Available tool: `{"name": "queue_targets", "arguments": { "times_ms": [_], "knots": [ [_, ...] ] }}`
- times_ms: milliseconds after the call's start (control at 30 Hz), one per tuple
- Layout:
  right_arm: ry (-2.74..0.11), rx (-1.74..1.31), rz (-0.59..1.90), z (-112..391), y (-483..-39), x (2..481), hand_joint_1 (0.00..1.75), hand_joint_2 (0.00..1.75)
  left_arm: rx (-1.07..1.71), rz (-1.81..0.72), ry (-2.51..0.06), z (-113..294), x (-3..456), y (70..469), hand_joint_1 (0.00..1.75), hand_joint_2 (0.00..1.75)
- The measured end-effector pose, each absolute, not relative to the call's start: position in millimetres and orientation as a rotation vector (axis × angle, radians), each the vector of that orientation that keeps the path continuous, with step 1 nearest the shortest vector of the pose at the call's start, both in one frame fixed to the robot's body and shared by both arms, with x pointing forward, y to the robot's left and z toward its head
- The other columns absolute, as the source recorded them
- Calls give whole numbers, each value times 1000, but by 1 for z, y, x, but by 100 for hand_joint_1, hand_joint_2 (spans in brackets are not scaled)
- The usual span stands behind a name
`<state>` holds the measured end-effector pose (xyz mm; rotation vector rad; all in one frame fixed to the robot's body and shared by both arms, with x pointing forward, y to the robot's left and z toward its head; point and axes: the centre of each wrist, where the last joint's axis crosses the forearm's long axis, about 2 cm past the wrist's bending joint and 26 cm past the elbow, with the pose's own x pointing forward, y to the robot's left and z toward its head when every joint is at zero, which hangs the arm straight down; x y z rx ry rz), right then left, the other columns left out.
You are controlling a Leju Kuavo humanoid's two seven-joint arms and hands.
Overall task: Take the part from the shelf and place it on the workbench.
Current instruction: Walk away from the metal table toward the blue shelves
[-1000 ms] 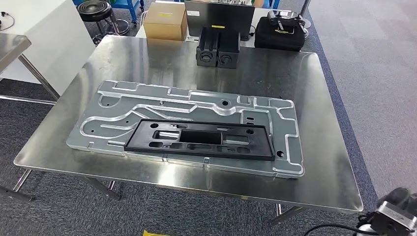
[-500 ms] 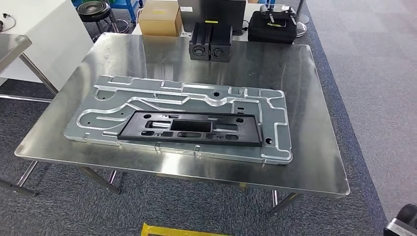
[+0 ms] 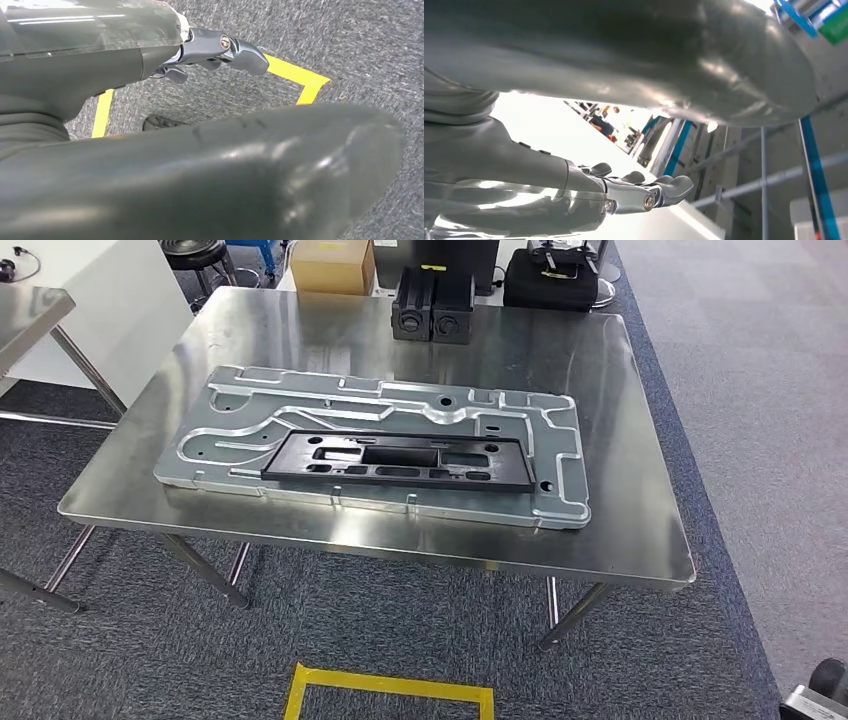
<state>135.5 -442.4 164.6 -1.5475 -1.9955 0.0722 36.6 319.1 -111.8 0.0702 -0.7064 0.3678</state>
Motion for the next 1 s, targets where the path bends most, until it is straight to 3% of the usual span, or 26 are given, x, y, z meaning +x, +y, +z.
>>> {"name": "queue_targets", "arguments": {
  "times_ms": [233, 400, 533, 767, 1000],
  "knots": [
    [-1674, -1597, 129, 126, -473, 118, 0, 0, 67, 368, -693, -112, 34, 319, 0, 0],
    [-1165, -1659, 128, 55, -515, 78, 0, 0, 62, 371, -689, -112, 32, 318, 0, 0],
    [-749, -1633, 54, 1, -522, 43, 0, 0, 61, 372, -683, -112, 32, 318, 0, 0],
    [-191, -1265, -26, -58, -483, 18, 0, 0, 54, 373, -677, -112, 32, 315, 0, 0],
    [64, -605, 194, -99, -402, 19, 0, 0, 33, 345, -646, -113, 32, 310, 0, 0]
  ]
}}
